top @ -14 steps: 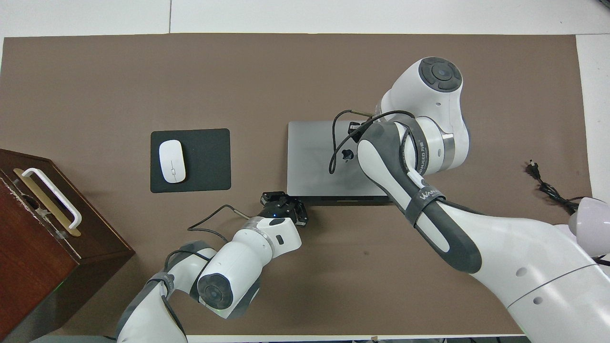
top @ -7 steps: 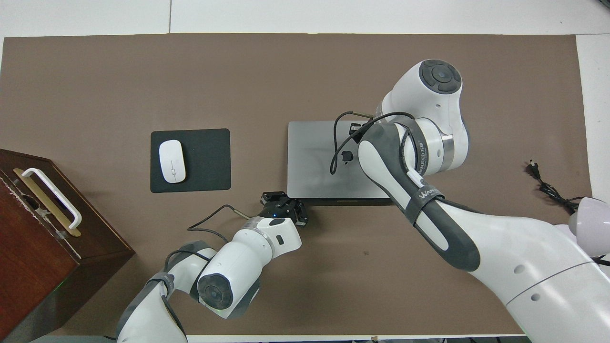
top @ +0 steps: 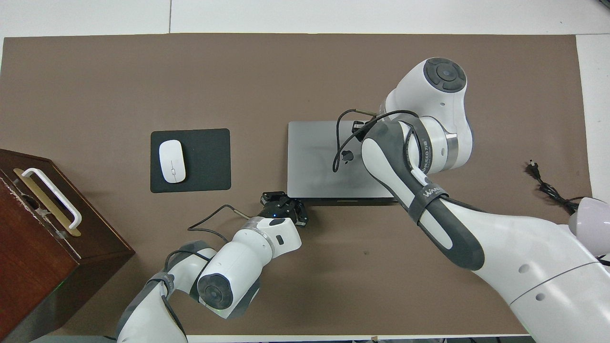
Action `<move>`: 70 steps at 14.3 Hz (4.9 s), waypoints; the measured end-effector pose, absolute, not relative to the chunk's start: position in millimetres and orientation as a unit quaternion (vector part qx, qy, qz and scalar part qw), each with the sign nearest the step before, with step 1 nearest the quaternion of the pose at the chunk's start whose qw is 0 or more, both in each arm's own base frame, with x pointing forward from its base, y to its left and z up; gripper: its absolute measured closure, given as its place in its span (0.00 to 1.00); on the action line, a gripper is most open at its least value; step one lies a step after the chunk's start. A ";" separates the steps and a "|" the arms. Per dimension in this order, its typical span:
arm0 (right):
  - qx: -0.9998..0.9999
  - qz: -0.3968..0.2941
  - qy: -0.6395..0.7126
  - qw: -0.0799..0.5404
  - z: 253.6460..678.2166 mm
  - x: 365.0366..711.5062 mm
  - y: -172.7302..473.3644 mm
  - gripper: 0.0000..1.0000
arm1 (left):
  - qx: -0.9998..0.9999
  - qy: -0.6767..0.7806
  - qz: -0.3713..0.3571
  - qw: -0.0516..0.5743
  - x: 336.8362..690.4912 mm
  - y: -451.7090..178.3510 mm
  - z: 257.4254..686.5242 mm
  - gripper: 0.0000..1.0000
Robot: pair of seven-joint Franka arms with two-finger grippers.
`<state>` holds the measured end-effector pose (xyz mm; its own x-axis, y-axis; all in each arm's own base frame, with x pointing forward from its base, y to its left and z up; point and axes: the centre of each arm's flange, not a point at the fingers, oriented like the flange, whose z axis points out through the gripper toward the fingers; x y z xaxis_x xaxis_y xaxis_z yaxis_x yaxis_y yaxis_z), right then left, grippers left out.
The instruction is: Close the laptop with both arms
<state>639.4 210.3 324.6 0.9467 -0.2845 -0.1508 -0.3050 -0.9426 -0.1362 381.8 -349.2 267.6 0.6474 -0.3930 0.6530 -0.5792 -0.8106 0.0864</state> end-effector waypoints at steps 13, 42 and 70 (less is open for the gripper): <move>-0.993 -0.032 0.082 0.078 419.0 665.1 134.5 0.57 | 0.902 -0.259 0.317 0.137 389.9 -335.2 269.4 0.99; -0.998 -0.061 0.014 0.005 648.0 557.3 -14.3 0.00 | 0.993 -0.061 0.081 0.054 492.8 -46.8 583.4 0.00; -1.000 -0.013 0.004 0.005 627.8 529.5 -39.9 0.00 | 0.999 -0.020 0.034 0.019 556.5 13.0 611.7 0.00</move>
